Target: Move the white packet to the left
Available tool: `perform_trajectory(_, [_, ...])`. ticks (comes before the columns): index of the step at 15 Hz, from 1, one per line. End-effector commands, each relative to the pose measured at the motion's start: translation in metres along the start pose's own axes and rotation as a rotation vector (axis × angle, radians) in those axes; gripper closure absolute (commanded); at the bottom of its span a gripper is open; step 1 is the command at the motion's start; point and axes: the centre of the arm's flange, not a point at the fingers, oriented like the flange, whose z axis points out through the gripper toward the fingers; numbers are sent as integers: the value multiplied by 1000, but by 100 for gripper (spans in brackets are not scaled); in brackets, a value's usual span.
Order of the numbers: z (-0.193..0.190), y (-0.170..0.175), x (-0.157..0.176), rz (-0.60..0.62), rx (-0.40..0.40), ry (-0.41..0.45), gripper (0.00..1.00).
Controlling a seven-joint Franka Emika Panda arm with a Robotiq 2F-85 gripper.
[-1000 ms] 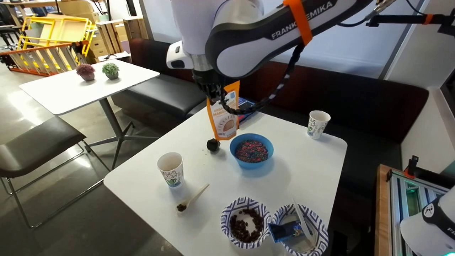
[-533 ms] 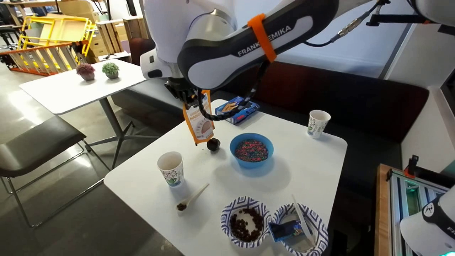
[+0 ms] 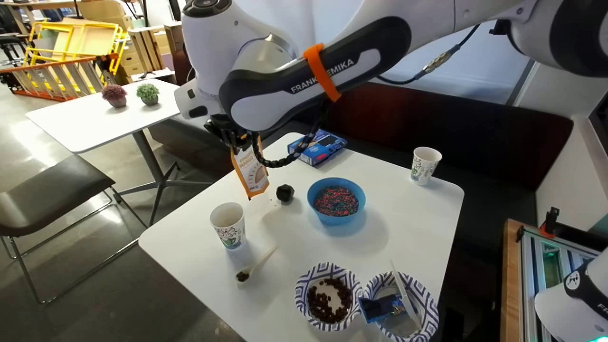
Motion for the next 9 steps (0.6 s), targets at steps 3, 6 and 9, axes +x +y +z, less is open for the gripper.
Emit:
perform_trajectory(3, [35,19,3,-78,7,53,99])
perform_trajectory(6, [45,16,6,-99,17,72,99])
perform_trajectory(9, [51,12,8,-116,21,88,99])
